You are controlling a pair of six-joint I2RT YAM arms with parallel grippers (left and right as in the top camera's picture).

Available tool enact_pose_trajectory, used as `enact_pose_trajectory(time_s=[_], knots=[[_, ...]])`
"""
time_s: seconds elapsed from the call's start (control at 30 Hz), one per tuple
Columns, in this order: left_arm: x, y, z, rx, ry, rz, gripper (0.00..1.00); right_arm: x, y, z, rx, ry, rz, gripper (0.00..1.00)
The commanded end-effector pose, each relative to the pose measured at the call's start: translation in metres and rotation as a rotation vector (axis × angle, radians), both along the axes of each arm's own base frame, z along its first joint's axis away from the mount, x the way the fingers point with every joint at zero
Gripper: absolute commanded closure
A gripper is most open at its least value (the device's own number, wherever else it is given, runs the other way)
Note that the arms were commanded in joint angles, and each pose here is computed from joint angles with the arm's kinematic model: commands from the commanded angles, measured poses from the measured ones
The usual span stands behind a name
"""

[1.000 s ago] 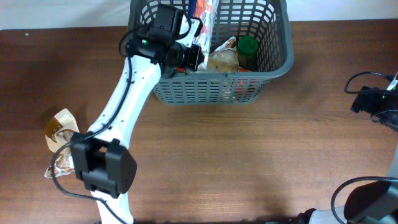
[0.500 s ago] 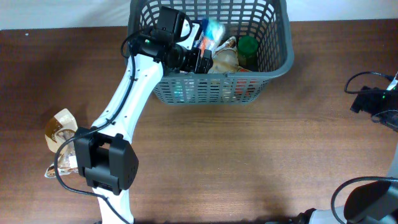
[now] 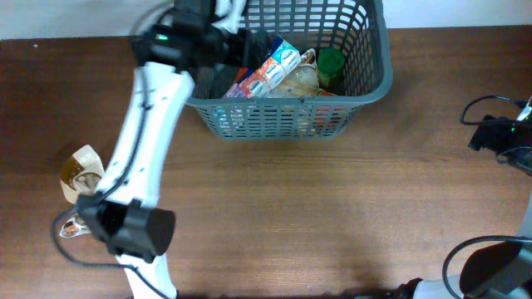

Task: Pack container
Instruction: 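Lower the tissue strip into the basket and open the left gripper, then move the left gripper back over the brown snack bag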

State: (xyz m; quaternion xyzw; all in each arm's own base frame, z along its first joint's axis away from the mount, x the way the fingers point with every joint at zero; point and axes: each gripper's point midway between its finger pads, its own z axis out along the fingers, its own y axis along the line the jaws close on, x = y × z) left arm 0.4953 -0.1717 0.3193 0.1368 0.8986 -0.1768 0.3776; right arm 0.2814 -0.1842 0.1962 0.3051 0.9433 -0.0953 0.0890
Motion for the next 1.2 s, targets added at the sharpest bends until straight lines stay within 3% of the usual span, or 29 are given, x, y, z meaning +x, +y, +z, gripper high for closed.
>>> enact_pose_trajectory(time_s=[0.0,0.27,0.57,0.87,1.17], knots=[[-0.035,0.042,0.097,-0.039,-0.176,0.064,0.01,-0.002,-0.003,0.001,-0.015,0.001,-0.012,0.01],[-0.121,0.125,0.119,0.037,-0.101,0.199,0.01,-0.002,-0.003,0.001,-0.015,0.001,-0.012,0.01],[-0.189,0.183,0.108,0.176,0.016,0.386,0.01,-0.002,-0.003,0.001,-0.015,0.001,-0.012,0.01],[-0.234,0.196,0.099,0.186,0.063,0.438,0.01,-0.002,-0.003,0.001,-0.015,0.001,-0.012,0.01],[-0.285,0.222,0.045,0.218,0.177,0.591,0.01,-0.002,-0.003,0.001,-0.016,0.002,-0.012,0.01]])
